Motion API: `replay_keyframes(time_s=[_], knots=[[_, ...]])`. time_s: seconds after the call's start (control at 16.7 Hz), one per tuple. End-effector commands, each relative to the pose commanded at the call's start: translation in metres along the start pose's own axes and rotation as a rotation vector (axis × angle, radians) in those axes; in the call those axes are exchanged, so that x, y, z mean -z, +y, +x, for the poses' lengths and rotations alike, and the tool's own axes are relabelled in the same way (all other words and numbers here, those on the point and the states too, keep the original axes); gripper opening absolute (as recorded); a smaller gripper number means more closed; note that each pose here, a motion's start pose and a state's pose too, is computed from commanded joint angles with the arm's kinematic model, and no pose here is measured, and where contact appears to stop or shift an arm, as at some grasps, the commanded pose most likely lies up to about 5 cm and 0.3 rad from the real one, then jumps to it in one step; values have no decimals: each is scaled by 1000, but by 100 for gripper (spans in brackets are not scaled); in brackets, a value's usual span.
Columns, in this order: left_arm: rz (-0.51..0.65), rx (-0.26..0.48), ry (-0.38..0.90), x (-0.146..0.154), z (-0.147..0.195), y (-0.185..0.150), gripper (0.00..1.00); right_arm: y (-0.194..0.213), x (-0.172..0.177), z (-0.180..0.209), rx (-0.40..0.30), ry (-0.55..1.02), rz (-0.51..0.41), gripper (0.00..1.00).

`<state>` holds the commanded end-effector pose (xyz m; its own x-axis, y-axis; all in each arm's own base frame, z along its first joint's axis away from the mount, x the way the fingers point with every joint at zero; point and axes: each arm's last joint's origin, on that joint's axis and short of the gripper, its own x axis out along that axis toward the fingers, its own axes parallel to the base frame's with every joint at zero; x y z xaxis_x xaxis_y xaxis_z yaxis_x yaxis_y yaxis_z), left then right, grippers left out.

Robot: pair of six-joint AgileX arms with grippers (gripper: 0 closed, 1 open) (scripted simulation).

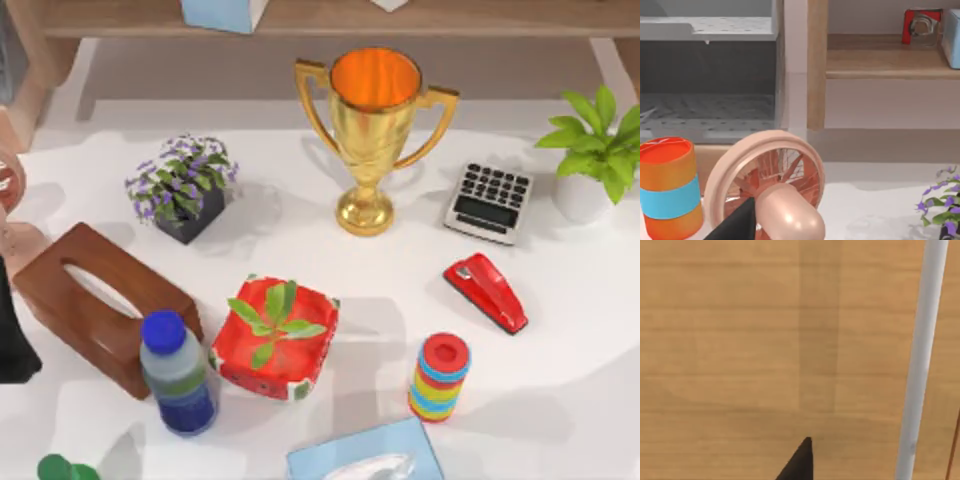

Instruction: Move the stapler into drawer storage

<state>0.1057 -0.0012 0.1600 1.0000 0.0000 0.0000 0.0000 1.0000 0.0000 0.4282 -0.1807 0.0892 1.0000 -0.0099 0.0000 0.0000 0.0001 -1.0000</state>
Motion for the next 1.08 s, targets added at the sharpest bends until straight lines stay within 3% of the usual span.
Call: replay_keyframes(time_s=[0.36, 1.08], knots=[[0, 0, 0, 0, 0, 0, 100, 0, 0, 0, 0, 0, 0, 2], [0, 0, 0, 0, 0, 0, 100, -1, 2, -9, 3, 2, 2, 0]])
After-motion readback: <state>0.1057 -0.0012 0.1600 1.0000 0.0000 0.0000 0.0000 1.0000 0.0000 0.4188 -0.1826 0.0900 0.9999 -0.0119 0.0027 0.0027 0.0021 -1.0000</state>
